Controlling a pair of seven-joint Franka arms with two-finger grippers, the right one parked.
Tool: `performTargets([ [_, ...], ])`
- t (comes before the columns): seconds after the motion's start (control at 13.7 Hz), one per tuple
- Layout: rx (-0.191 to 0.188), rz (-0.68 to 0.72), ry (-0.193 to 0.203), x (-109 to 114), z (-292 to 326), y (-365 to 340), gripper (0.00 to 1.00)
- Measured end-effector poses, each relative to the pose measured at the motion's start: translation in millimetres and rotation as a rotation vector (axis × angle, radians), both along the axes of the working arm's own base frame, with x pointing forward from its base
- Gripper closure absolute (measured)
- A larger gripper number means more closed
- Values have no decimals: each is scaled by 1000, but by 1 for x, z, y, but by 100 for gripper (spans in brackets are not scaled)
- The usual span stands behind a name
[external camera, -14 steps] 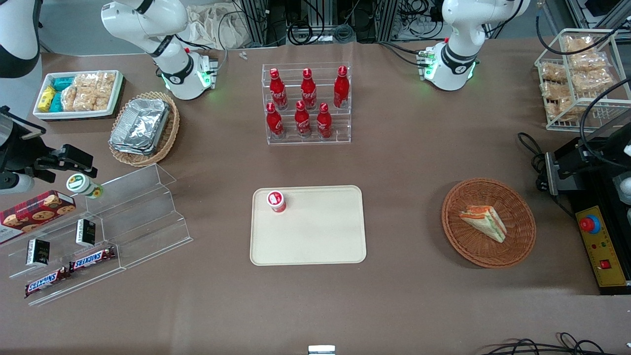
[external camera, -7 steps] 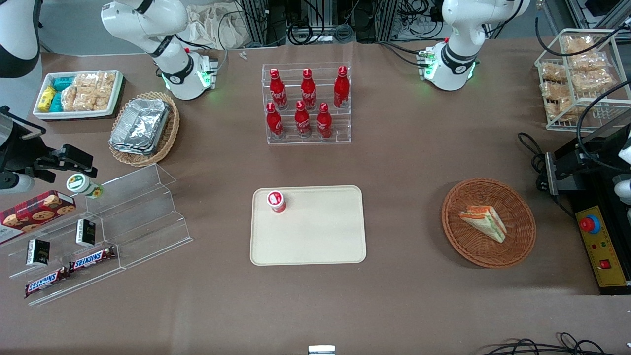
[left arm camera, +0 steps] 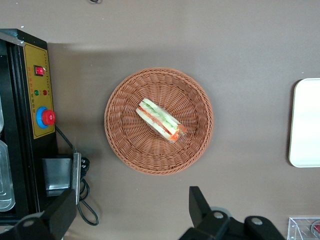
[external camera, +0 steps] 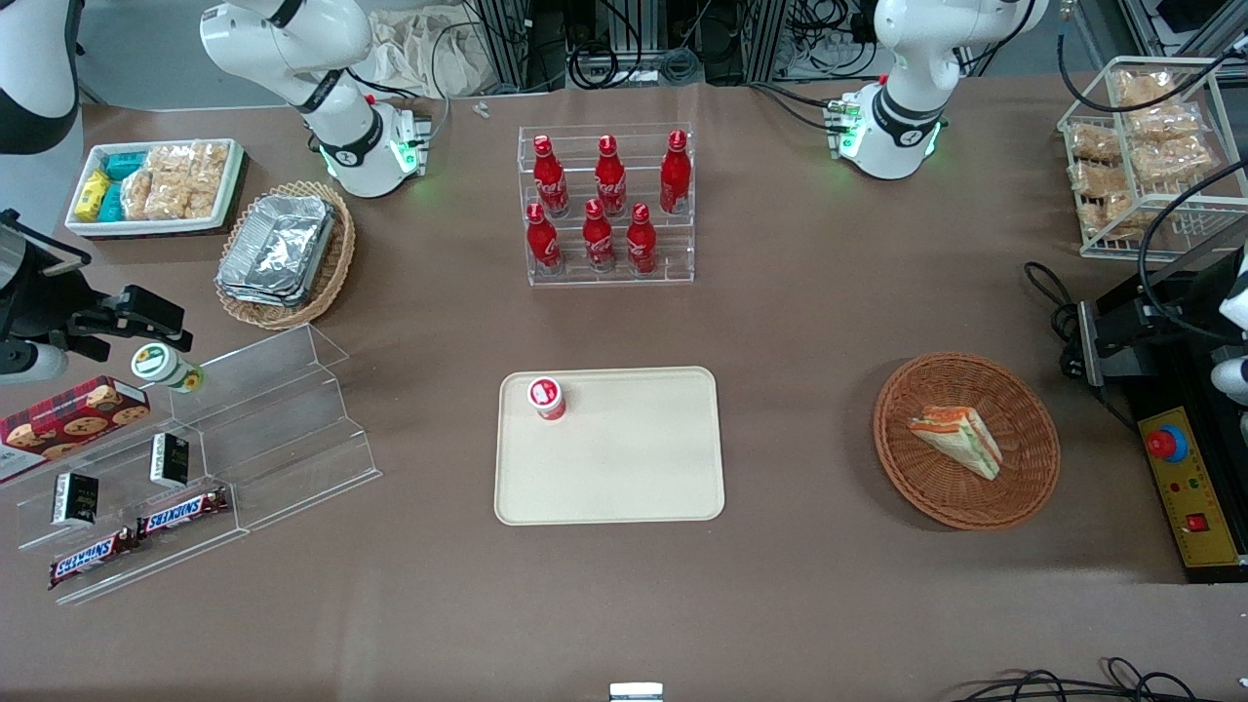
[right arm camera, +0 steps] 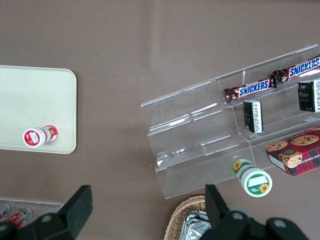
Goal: Place sandwich from basket to tray
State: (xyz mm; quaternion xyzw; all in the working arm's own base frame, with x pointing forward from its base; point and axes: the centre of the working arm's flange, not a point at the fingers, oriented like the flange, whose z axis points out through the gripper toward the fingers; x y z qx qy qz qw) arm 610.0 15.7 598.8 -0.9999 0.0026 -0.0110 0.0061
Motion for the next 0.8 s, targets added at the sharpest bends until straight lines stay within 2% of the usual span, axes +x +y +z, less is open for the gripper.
performTargets([
  [0.59, -2, -1, -17, 11, -47, -1, 0],
  [0.8, -15, 21, -4, 11, -87, -3, 0],
])
